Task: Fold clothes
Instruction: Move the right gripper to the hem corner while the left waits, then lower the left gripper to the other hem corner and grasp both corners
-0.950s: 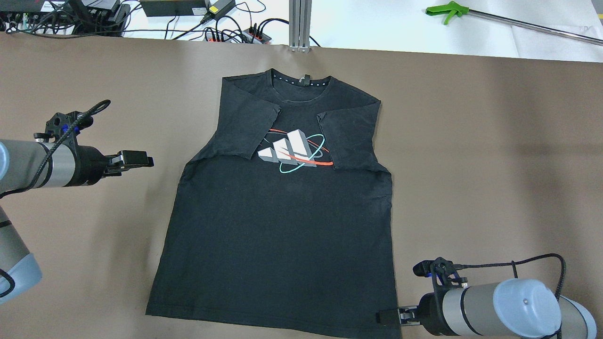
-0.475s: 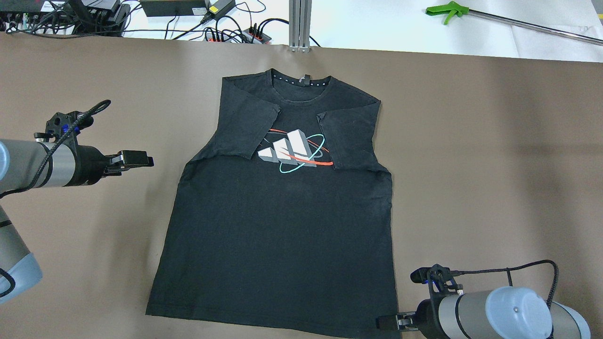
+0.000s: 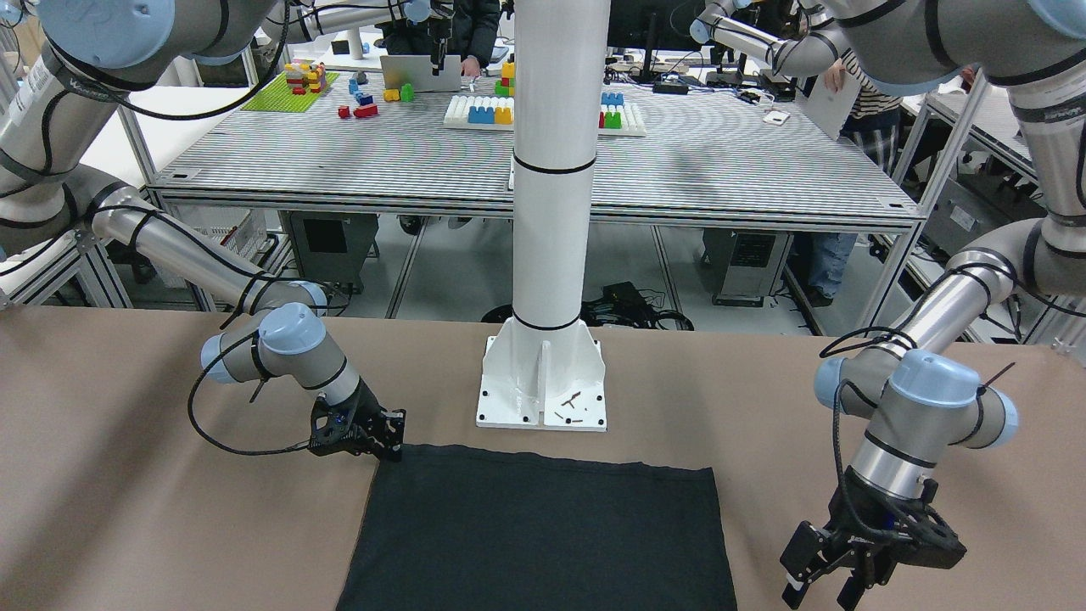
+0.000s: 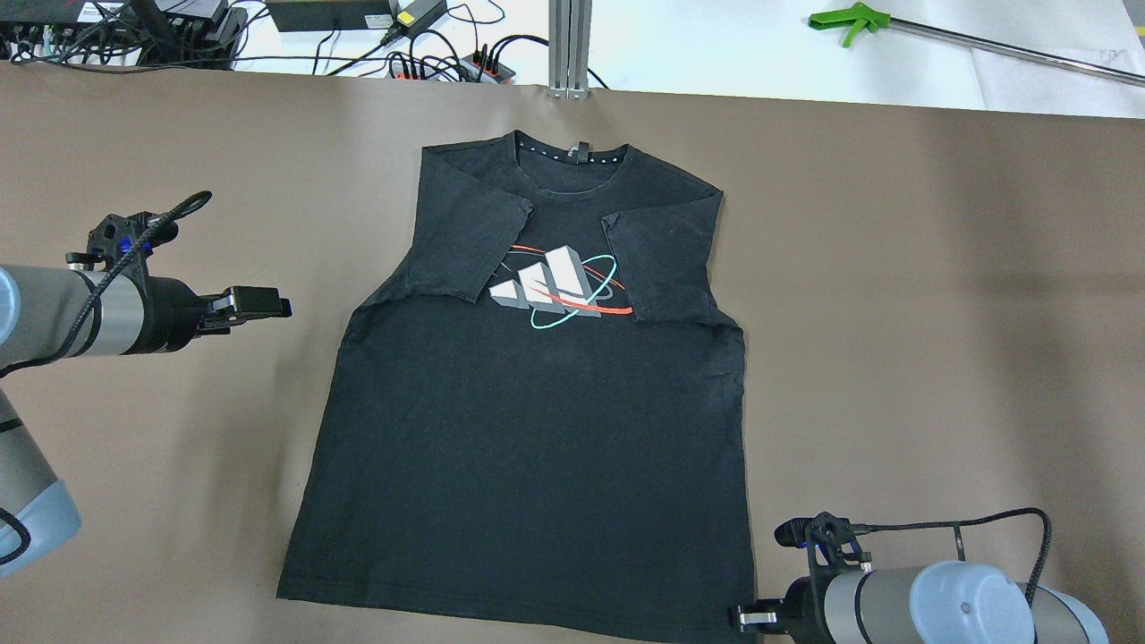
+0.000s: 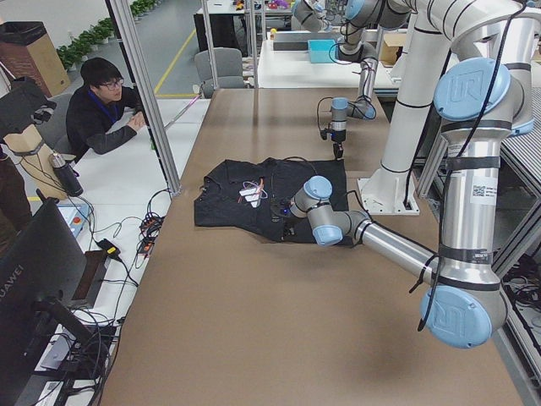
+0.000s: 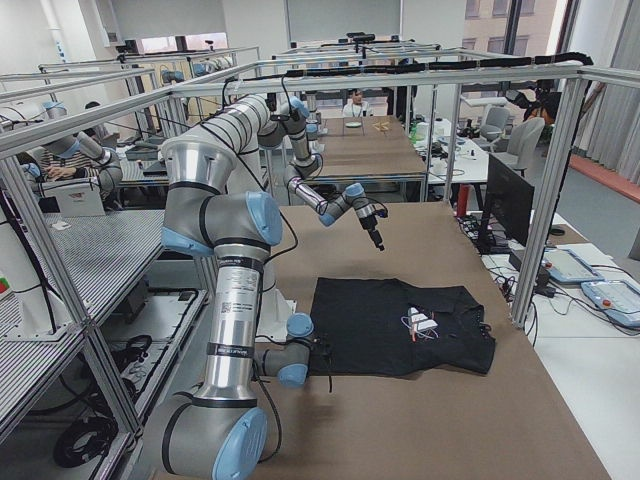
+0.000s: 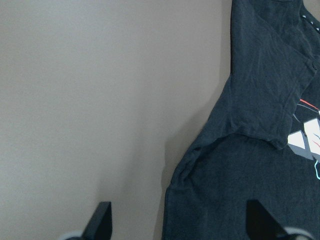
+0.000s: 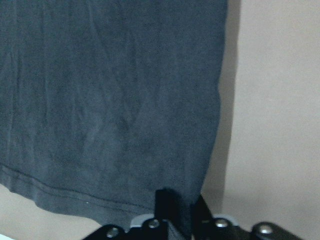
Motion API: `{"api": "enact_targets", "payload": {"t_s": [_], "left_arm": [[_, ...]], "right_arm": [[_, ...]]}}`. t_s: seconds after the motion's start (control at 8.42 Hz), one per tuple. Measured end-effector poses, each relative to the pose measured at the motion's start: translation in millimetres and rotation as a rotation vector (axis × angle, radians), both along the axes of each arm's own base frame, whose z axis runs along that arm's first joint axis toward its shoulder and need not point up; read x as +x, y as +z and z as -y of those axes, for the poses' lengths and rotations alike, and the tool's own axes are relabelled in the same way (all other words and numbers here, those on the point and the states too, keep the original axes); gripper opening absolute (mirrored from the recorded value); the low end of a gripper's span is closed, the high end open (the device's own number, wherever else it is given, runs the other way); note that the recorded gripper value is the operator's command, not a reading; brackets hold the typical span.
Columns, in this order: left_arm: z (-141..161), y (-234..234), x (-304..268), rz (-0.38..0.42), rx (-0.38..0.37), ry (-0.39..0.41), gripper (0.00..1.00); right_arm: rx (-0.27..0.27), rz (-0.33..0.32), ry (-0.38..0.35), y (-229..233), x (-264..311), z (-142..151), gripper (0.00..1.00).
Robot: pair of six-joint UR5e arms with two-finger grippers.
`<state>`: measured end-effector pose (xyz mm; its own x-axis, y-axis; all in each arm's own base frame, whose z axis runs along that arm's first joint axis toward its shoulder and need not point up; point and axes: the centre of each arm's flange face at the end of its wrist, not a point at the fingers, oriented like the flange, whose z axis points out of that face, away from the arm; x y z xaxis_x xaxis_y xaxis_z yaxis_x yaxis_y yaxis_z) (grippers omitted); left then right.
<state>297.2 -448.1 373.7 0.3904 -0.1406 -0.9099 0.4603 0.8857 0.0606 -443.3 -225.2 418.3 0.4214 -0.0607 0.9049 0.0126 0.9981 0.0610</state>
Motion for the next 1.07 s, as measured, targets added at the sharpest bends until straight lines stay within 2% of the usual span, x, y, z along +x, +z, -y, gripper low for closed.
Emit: {"api": "enact_targets", "payload": {"t_s": [0.59, 0.83, 1.07], "left_arm": [[-5.6, 3.2, -4.7, -0.017, 0.02, 0.009, 0.94], [-26.2, 22.2, -13.2, -0.064, 0.037, 0.04, 0.95], [-50.2, 28.0, 4.3, -0.103, 0.008, 0.07, 0.95]], "right_arm": [[-0.004, 0.045, 0.018, -22.8, 3.8, -6.2, 0.0], [0.001, 0.069, 0.023, -31.5, 7.4, -4.0, 0.0], [0.007, 0.082, 0.04, -36.9, 10.0, 3.1, 0.0]]}}
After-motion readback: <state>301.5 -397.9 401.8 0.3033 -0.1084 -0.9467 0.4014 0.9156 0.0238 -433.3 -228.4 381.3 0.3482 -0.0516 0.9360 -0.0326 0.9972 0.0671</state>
